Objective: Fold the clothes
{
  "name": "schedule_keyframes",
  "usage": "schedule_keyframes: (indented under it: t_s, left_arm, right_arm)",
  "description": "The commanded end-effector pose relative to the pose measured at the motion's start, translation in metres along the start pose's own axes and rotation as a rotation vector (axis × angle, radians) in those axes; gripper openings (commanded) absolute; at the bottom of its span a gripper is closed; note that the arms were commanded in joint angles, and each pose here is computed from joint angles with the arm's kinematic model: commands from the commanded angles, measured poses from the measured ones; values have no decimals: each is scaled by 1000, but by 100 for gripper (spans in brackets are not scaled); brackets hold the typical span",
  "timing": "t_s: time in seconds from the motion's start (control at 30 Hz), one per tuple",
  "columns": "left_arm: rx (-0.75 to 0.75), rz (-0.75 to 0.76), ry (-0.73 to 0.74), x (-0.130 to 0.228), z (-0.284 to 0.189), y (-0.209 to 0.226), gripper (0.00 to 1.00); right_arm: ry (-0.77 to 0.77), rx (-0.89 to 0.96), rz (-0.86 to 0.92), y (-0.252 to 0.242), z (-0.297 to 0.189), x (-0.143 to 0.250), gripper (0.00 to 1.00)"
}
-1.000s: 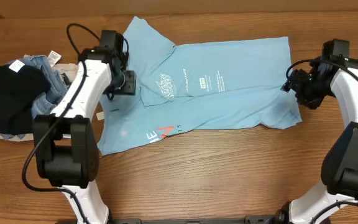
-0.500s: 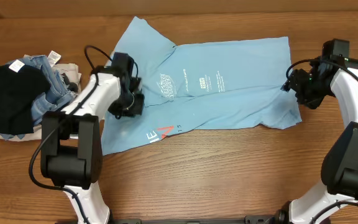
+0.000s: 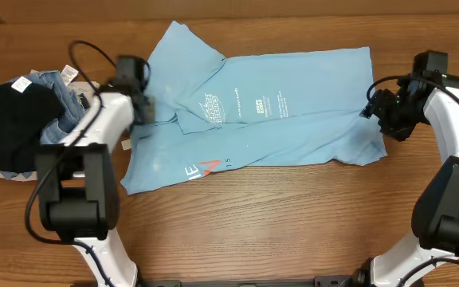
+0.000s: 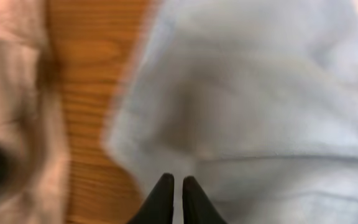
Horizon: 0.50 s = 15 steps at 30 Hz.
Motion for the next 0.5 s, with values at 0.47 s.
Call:
schedule_keyframes:
  t_s: [0.47]
  left_arm:
    - [468,640,124,75,-32,-135,4]
  right_arm:
    - [-55,-22,-8,6,-15,-9,68]
Point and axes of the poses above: each gripper's point midway between its finger pads, its own z axis out along the fingers, its own y axis along the line the jaws close on, x = y × z, the point moved 1 cm from there along -z, back along the fingers, and after that the axes turned 3 degrees about -z, right-handed, at the moved point
